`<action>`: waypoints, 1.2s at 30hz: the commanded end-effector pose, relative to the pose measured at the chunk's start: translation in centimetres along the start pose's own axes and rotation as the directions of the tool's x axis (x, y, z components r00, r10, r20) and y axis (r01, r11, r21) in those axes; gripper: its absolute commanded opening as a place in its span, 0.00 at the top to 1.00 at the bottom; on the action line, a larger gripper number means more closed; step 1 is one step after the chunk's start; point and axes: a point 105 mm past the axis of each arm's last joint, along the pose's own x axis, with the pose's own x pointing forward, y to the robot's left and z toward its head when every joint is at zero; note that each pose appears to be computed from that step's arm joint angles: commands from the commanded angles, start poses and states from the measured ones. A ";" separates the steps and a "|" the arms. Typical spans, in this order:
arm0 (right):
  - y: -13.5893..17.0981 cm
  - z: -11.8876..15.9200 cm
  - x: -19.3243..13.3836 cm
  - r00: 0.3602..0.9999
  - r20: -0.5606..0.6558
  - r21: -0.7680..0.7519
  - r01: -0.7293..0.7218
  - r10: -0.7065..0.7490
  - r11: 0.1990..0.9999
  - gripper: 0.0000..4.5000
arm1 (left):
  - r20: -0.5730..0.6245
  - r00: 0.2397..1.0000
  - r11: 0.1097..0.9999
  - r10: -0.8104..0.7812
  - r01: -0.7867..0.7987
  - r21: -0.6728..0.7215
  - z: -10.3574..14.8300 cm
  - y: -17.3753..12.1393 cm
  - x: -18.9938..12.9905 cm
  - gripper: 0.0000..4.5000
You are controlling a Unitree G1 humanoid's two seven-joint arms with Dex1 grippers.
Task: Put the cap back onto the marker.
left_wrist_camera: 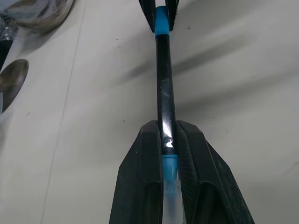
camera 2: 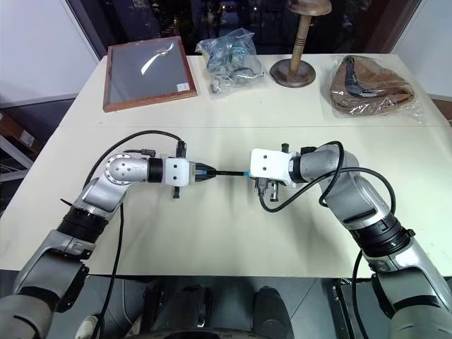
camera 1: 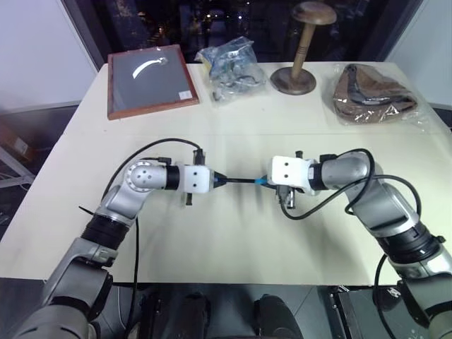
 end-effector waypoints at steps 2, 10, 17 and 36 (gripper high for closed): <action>0.0 3.1 -0.1 0.996 0.085 -0.084 -0.007 0.014 0.996 0.99 | 0.043 0.999 0.998 0.017 -0.020 0.057 1.3 0.8 0.6 1.00; -0.1 4.6 0.3 0.992 0.125 -0.103 0.006 0.007 0.995 0.99 | 0.083 0.995 0.998 0.049 -0.045 -0.052 1.9 1.3 1.0 1.00; 0.6 6.2 0.8 0.986 0.165 -0.125 -0.009 0.030 0.992 0.99 | 0.085 0.995 0.998 0.044 -0.040 -0.048 2.2 1.4 0.9 1.00; 1.2 6.1 1.3 0.986 0.155 -0.157 -0.037 0.062 0.987 0.99 | 0.091 0.996 1.000 0.023 -0.023 -0.003 2.3 0.7 1.0 1.00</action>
